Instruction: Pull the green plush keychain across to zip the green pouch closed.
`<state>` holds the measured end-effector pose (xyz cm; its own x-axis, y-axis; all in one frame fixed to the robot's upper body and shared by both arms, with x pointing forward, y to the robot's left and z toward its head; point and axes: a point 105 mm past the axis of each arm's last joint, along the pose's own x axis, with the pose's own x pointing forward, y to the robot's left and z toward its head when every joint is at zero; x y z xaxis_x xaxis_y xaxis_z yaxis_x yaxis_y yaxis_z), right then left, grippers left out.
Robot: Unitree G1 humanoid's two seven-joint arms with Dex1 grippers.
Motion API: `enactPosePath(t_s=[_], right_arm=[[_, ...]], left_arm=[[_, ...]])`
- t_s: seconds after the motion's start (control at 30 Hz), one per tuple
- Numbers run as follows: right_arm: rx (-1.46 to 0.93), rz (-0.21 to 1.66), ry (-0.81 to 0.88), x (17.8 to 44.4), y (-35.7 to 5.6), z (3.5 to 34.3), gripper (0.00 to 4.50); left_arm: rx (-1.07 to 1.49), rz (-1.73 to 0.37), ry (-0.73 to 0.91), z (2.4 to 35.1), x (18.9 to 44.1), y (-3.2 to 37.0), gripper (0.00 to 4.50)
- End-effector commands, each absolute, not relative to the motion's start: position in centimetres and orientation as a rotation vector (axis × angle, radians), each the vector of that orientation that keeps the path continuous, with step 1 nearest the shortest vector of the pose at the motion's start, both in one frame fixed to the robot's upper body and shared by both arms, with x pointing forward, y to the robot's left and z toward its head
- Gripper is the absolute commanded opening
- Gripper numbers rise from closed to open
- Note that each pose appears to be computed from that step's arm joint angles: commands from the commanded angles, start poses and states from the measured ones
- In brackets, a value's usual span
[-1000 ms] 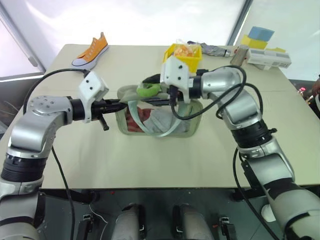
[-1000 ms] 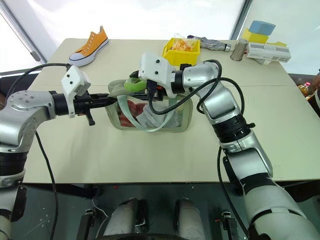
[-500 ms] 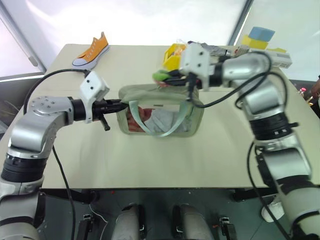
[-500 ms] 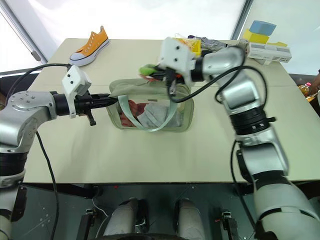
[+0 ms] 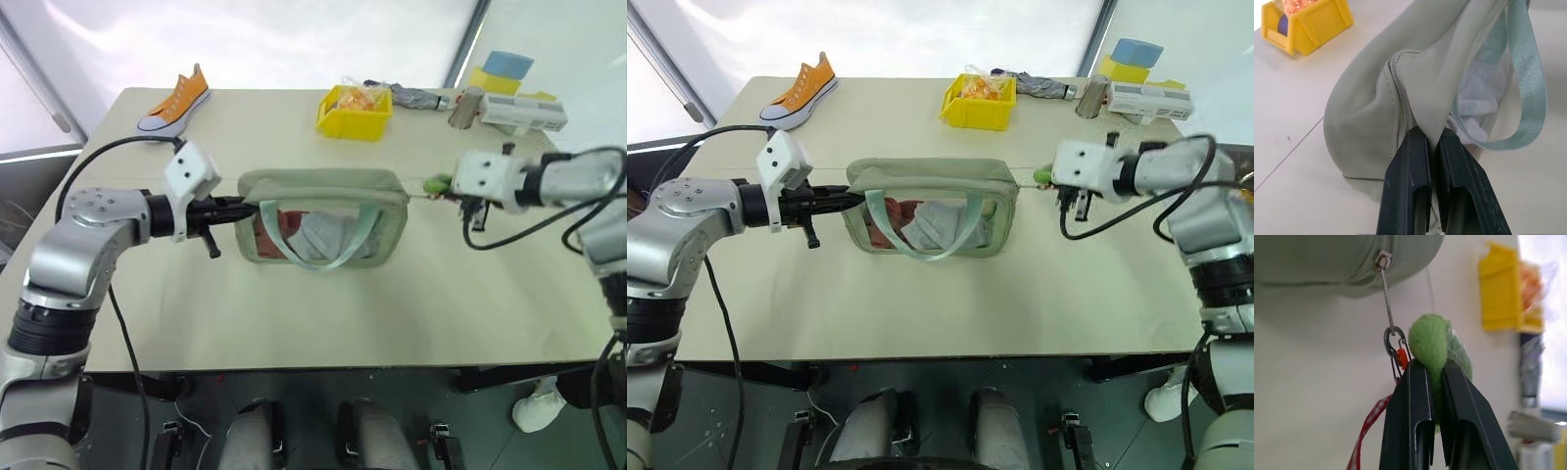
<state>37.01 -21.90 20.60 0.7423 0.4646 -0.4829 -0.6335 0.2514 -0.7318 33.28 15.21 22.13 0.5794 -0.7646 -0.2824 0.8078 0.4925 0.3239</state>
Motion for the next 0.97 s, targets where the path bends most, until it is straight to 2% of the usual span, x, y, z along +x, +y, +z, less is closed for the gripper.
enactPosePath(t_s=[0.03,0.13,0.27,0.37,0.43,0.57,0.7,0.77,0.9,0.97], right_arm=[[-0.968,0.759,0.21,36.7,-21.4,17.8,0.07],[-0.862,0.829,0.227,36.0,-19.3,15.5,0.07],[-0.761,0.913,0.252,34.9,-17.1,14.2,0.07],[-0.747,0.89,0.227,35.5,-17.5,15.6,0.07],[-0.734,0.842,0.18,36.5,-18.4,18.5,0.74],[-0.732,0.846,0.132,36.2,-20.2,24.4,2.55],[-0.739,0.907,0.154,34.7,-20.9,27.3,4.49],[-0.683,0.981,0.175,33.3,-20.3,28.3,4.5],[-0.601,1.082,0.207,31.3,-18.7,28.6,4.5],[-0.602,1.081,0.206,31.1,-18.3,28.4,4.5]], left_arm=[[0.484,-0.934,0.09,22.6,33.4,15.7,0.0],[0.48,-0.939,0.09,22.7,33.3,15.6,0.0],[0.482,-0.937,0.093,22.6,33.3,15.7,0.0],[0.485,-0.934,0.092,22.5,33.1,15.6,0.0],[0.48,-0.936,0.086,22.8,33.0,15.8,0.0],[0.429,-0.923,0.064,24.7,33.1,17.0,1.47],[0.404,-0.909,0.061,26.3,33.1,18.6,3.47],[0.384,-0.902,0.074,27.4,33.2,19.7,4.44],[0.383,-0.903,0.076,28.5,33.3,20.3,4.49],[0.396,-0.9,0.076,28.4,33.5,20.3,4.49]])
